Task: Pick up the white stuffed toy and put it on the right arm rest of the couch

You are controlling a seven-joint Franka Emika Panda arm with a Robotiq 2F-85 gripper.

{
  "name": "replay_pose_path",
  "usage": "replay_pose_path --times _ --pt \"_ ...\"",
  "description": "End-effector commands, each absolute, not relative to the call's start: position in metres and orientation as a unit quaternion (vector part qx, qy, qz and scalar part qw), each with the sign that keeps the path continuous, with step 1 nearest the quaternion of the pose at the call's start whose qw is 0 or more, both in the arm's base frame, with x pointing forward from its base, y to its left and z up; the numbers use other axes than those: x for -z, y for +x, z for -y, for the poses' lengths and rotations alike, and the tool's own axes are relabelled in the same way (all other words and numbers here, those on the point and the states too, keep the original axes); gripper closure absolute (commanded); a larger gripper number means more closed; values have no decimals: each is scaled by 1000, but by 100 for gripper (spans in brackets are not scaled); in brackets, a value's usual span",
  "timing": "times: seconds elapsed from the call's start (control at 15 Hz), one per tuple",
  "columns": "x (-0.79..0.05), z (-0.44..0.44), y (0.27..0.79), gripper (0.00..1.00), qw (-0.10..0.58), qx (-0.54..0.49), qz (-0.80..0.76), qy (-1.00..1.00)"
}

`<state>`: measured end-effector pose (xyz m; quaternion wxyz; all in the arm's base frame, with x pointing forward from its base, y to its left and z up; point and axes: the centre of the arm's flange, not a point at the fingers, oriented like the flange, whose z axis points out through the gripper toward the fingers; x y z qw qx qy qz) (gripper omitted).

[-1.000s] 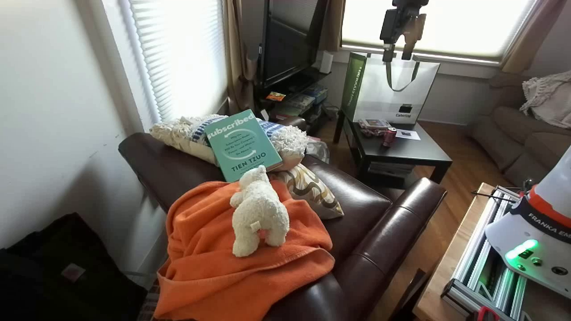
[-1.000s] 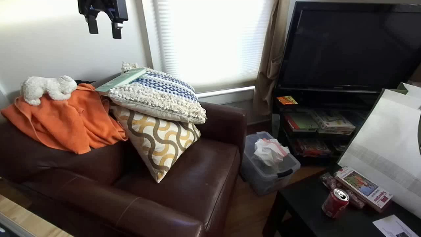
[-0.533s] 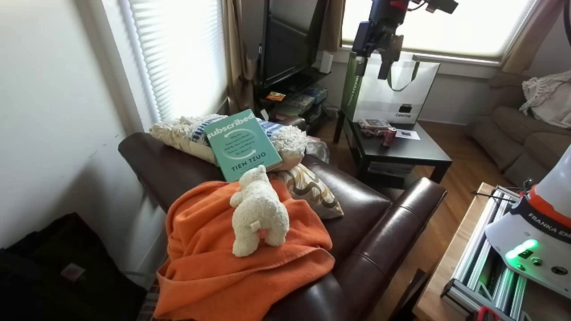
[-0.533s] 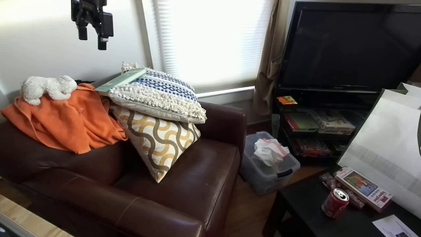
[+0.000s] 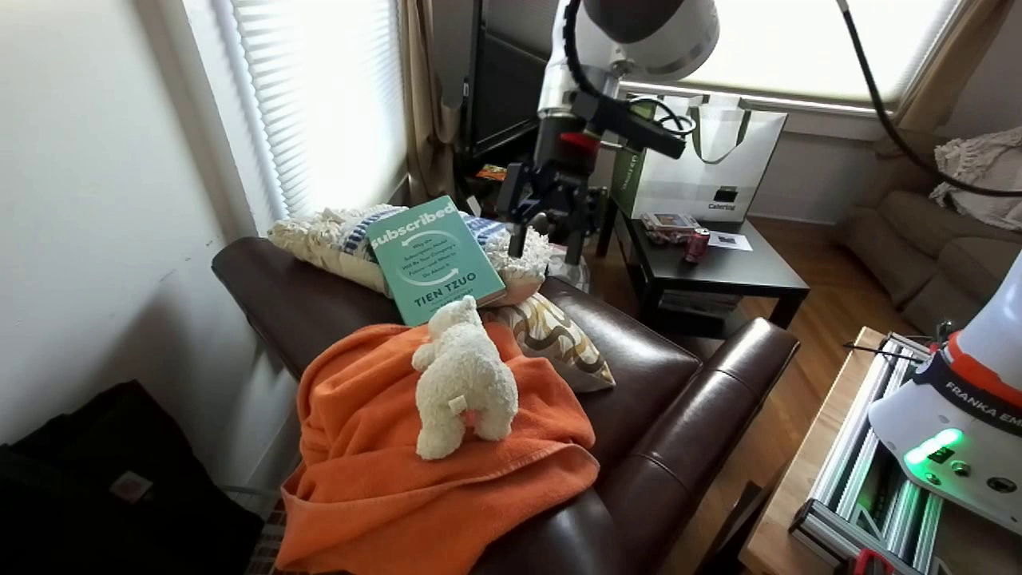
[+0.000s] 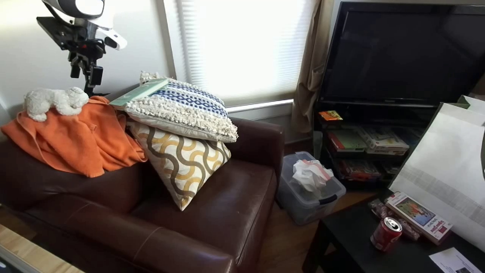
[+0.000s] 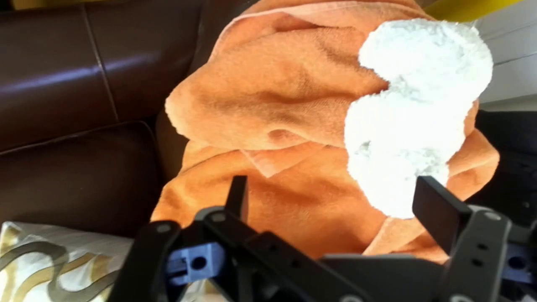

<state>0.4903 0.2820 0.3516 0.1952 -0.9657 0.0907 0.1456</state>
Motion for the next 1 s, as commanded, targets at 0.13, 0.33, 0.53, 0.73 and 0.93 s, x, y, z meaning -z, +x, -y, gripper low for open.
replay_pose_path --times 0.13,0.33,0.53,0.73,0.93 --pt "-328 -321 494 0 198 -168 -66 -963" --pt "-327 -325 501 0 206 -169 -66 -961" --pt "-327 -353 507 0 205 -174 -60 -961" --pt "-328 -386 505 0 194 -179 -52 -963" --pt "-314 -414 509 0 180 -207 -64 -960"
